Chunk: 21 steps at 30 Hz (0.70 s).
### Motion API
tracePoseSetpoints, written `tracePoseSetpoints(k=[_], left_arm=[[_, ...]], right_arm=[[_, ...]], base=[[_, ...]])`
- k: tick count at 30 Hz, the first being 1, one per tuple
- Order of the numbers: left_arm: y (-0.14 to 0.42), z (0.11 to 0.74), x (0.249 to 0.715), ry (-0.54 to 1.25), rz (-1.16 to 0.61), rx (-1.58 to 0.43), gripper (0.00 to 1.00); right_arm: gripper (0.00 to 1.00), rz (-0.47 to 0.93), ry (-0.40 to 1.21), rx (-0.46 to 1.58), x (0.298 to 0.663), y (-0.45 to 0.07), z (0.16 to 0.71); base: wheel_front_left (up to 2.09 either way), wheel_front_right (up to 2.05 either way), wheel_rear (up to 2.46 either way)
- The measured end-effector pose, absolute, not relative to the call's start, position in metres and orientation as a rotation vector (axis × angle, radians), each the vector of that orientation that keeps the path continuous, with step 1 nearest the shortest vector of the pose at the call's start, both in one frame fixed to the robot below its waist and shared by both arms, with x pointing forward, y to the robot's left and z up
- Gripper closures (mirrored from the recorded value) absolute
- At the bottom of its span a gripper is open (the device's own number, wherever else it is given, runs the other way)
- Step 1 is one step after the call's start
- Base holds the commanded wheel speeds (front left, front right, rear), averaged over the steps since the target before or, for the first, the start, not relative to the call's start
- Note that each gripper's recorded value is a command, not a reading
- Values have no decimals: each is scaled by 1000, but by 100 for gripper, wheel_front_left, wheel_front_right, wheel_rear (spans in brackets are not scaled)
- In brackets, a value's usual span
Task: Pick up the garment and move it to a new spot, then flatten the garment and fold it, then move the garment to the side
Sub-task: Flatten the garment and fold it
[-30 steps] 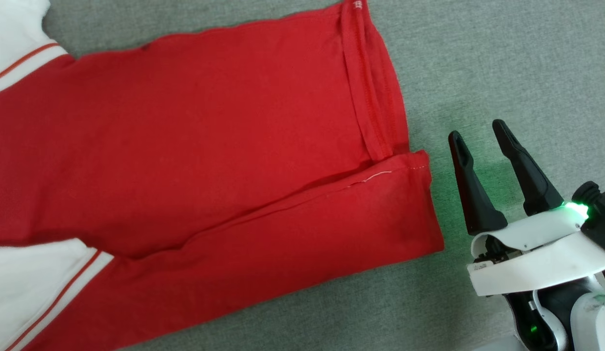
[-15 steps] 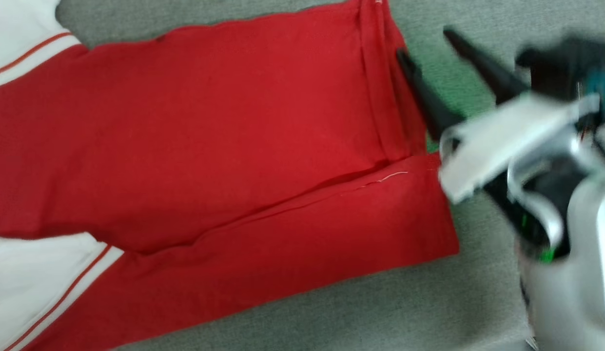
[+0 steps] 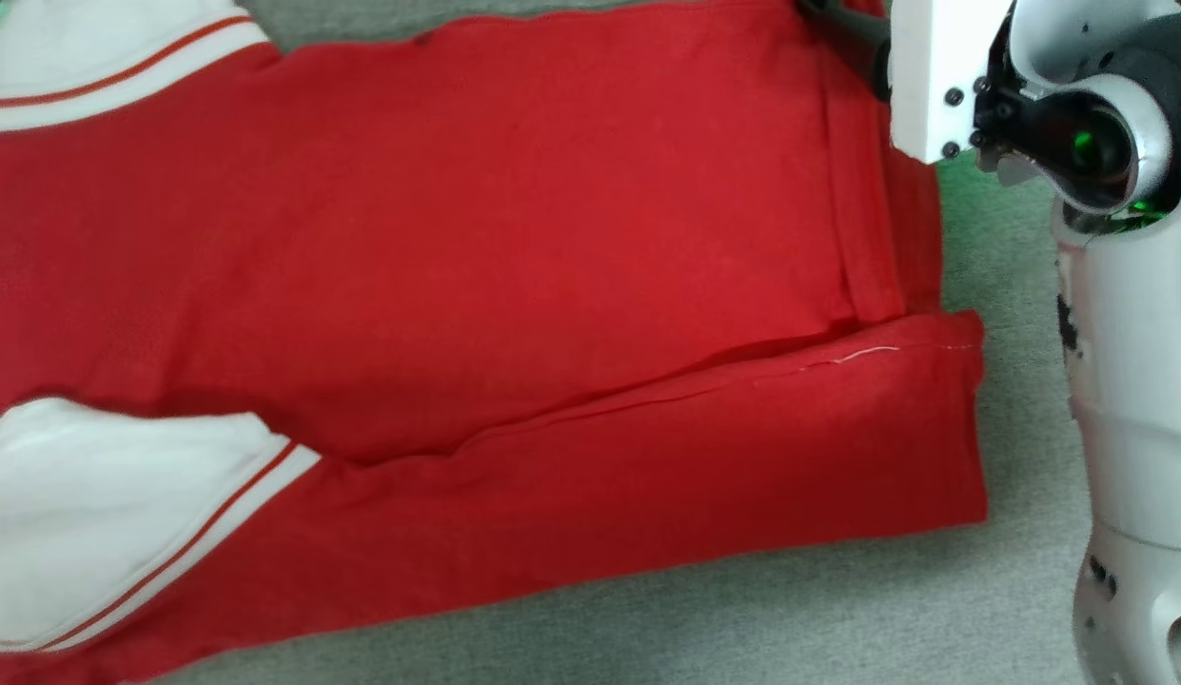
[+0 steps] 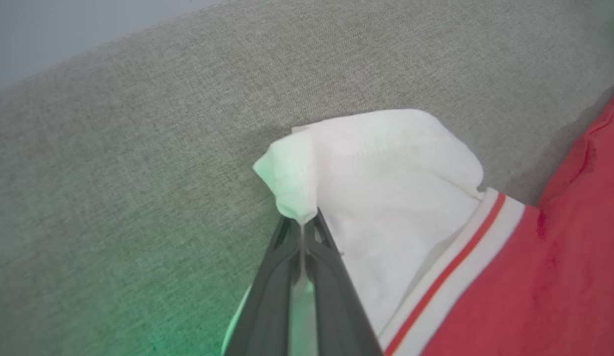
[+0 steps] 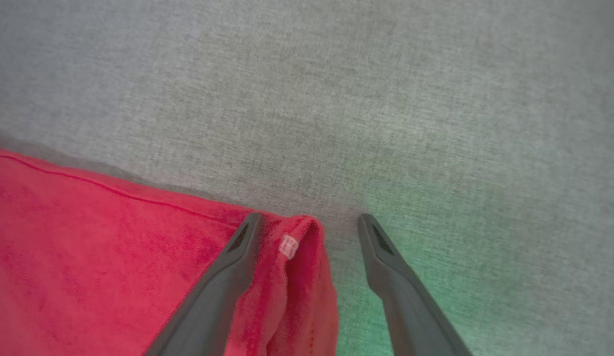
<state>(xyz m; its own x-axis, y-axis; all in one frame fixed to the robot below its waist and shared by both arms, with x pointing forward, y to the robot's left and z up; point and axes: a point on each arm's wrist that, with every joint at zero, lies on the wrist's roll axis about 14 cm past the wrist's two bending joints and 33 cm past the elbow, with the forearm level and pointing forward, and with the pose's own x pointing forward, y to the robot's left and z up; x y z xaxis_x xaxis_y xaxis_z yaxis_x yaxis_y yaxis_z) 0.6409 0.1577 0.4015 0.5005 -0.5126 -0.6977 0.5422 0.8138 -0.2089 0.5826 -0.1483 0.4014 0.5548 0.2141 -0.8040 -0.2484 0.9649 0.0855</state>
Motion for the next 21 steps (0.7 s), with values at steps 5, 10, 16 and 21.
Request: tracePoseSetpoints(k=[5, 10, 16, 21], left_arm=[[162, 403, 637, 827, -630, 43, 100], [161, 406, 633, 825, -637, 48, 100], [156, 413, 628, 810, -650, 34, 100], [147, 433, 629, 745, -663, -13, 100]], right_arm=[[0, 305, 995, -43, 583, -139, 397], [35, 316, 1034, -65, 577, -135, 397], [100, 322, 1039, -68, 567, -131, 400], [100, 325, 974, -50, 569, -127, 408]], base=[[0, 0, 0], [0, 0, 0], [0, 0, 0], [0, 0, 0]])
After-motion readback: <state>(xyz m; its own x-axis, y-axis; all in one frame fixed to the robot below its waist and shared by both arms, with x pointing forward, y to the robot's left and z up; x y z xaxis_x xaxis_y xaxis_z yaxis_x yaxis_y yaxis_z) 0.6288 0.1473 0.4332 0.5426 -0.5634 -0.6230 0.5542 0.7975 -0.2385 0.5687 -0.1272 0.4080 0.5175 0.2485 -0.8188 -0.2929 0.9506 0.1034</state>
